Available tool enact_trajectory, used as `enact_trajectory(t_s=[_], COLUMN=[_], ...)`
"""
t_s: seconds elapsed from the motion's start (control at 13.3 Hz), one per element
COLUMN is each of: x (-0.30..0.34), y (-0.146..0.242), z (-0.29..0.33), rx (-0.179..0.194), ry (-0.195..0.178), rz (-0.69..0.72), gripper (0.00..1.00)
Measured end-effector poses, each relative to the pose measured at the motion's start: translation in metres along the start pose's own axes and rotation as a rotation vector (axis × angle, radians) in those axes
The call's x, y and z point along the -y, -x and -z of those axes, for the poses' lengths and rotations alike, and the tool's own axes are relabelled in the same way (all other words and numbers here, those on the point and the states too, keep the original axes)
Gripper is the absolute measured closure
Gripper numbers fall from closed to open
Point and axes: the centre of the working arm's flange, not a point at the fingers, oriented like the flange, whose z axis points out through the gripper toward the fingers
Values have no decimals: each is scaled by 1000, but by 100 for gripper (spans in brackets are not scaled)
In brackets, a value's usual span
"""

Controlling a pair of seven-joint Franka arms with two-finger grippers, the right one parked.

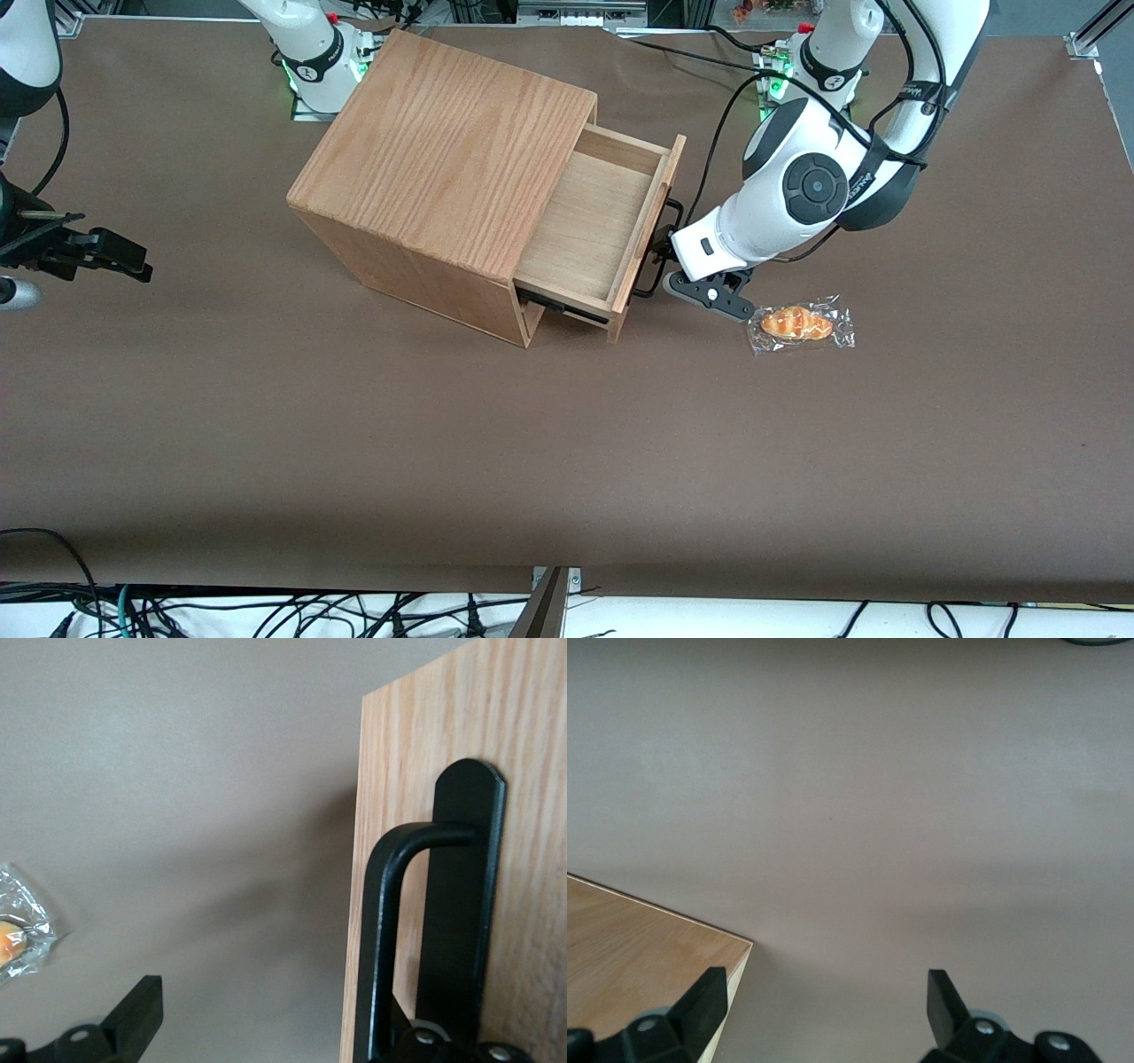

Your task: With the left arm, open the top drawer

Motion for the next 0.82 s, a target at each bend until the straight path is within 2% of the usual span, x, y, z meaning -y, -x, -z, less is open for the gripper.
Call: enact_trajectory(t_s=[0.67, 0.82], x=[1, -3], y=[0, 0], z=[4, 26], rx=[24, 21], ry=[4, 6], rz=[13, 13], gripper=[0, 0])
